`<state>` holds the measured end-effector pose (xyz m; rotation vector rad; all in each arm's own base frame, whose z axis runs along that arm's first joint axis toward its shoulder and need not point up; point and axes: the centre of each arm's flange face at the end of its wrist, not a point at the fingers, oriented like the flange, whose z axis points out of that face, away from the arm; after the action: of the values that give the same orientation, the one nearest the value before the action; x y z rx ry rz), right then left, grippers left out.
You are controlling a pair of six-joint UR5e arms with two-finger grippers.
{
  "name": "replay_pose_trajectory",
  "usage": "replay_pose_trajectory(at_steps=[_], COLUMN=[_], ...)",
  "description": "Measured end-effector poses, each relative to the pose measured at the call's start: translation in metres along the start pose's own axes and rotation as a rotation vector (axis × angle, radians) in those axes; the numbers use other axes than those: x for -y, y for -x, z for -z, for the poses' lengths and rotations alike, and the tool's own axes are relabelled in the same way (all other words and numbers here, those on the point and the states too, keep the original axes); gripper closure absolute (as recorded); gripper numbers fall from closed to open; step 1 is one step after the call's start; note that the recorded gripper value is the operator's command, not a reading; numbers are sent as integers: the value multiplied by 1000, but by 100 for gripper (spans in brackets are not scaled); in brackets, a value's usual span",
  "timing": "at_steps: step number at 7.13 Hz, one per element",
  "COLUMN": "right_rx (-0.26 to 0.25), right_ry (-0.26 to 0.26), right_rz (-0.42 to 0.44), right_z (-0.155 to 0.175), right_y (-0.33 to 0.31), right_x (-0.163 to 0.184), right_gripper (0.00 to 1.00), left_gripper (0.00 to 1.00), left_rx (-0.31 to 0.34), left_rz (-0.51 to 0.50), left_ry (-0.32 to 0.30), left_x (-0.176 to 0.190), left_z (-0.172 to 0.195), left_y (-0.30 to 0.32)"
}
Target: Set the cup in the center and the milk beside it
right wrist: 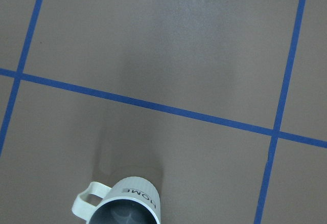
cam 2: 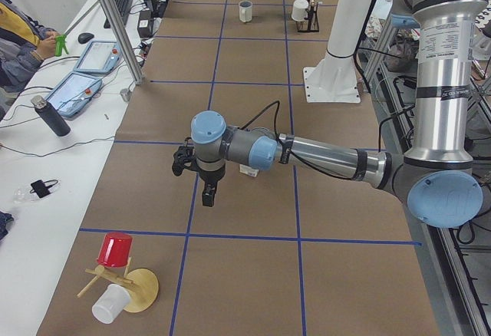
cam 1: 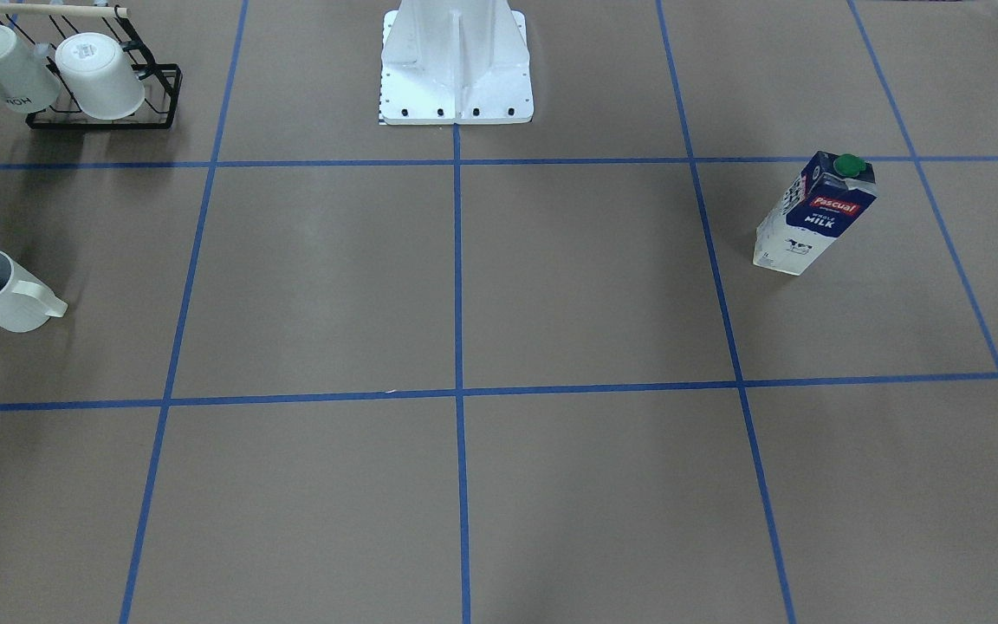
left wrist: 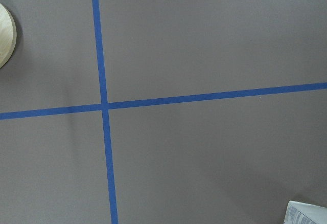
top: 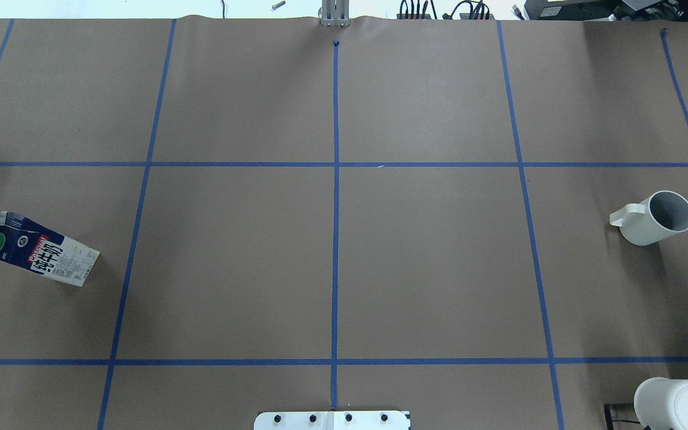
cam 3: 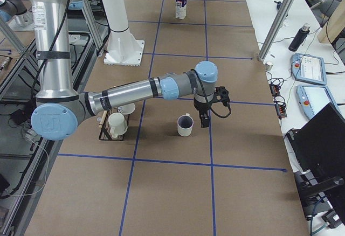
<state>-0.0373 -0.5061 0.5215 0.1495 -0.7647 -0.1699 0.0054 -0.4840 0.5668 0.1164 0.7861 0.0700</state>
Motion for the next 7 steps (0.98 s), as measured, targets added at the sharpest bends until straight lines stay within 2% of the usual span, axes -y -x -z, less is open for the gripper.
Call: replay_pose_trajectory(at_steps=[2,4,7], right_rx=[16,66,84], right_ry=[0,20,94], right_rz=[-3,-12,-13], right_z=[1,-6,-40], right_y=[3,4,16], right_x=[-2,-10,-19], right_gripper=[0,0,0], left_gripper=[2,2,2], left_rx=[-2,-3,-2], left_rz=[2,10,14], left_ry=[1,3,11], left_x=[-6,-7,-6], left_z=[-2,-3,-7], left_y=[2,3,5])
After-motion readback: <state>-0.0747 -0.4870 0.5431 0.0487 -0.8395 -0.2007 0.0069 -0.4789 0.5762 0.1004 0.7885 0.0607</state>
